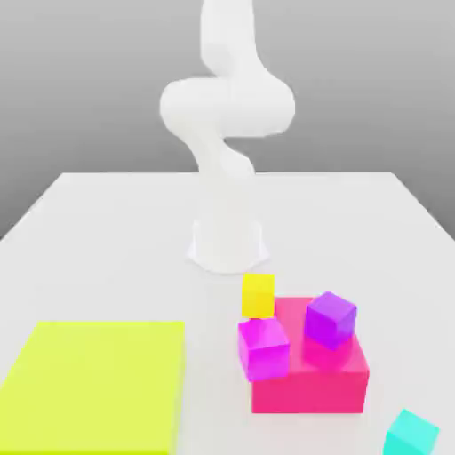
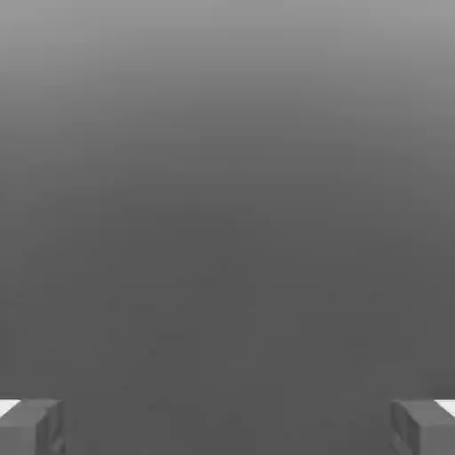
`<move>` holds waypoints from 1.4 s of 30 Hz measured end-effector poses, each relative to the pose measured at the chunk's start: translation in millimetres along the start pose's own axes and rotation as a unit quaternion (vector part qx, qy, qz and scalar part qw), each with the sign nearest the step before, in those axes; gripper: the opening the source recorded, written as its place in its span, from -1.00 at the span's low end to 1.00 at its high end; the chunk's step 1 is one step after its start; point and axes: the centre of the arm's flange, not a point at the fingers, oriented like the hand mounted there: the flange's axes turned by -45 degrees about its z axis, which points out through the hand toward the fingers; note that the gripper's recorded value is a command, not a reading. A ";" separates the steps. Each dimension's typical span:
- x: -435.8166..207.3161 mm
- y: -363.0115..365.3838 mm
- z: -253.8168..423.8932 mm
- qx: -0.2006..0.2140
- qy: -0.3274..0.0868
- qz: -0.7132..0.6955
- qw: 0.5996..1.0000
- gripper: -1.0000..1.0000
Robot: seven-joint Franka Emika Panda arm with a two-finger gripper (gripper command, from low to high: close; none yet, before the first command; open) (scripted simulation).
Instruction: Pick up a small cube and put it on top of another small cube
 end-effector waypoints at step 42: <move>-269.0 -226.6 478.6 0.148 -0.329 -0.358 0.861 -1.00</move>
